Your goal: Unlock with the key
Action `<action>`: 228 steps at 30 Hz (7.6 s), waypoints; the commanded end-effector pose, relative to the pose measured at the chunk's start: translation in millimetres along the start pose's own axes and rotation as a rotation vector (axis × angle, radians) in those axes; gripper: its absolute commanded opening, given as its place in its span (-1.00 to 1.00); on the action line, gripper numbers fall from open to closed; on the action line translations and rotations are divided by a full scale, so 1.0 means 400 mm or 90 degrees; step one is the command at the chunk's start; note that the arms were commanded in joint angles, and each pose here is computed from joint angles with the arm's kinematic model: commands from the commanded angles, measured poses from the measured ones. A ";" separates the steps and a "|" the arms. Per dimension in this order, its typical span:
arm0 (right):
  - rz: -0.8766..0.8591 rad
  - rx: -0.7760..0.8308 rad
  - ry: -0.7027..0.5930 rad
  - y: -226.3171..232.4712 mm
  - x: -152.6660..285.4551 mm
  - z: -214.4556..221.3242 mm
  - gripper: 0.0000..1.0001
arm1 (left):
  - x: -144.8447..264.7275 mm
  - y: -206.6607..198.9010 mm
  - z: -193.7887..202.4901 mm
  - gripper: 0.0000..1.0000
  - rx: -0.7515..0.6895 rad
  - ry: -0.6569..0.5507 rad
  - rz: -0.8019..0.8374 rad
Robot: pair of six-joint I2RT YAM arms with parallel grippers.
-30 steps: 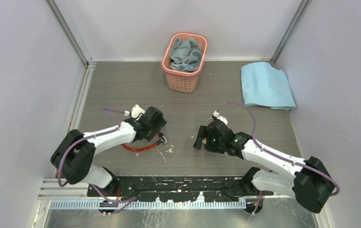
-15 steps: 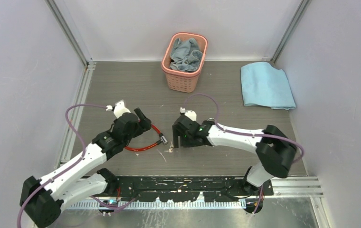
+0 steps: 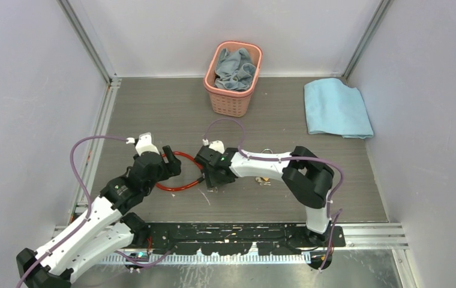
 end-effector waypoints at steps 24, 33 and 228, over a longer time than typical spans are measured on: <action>0.040 0.028 0.009 0.008 -0.047 0.032 -0.31 | 0.030 0.010 -0.007 0.49 -0.027 -0.001 0.012; 0.030 0.061 0.002 0.000 -0.057 0.039 -0.52 | 0.042 0.005 0.000 0.48 -0.030 0.014 0.027; -0.365 0.142 -0.407 0.031 0.440 -0.095 -0.98 | 0.081 -0.390 0.063 -0.77 0.158 0.316 0.425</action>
Point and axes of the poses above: each gripper's point midway between its finger pads, its own x axis back along the fingers, its own y axis along the line the jaws close on, z = x × y, the point moved 2 cm from there along x, back along the fingers
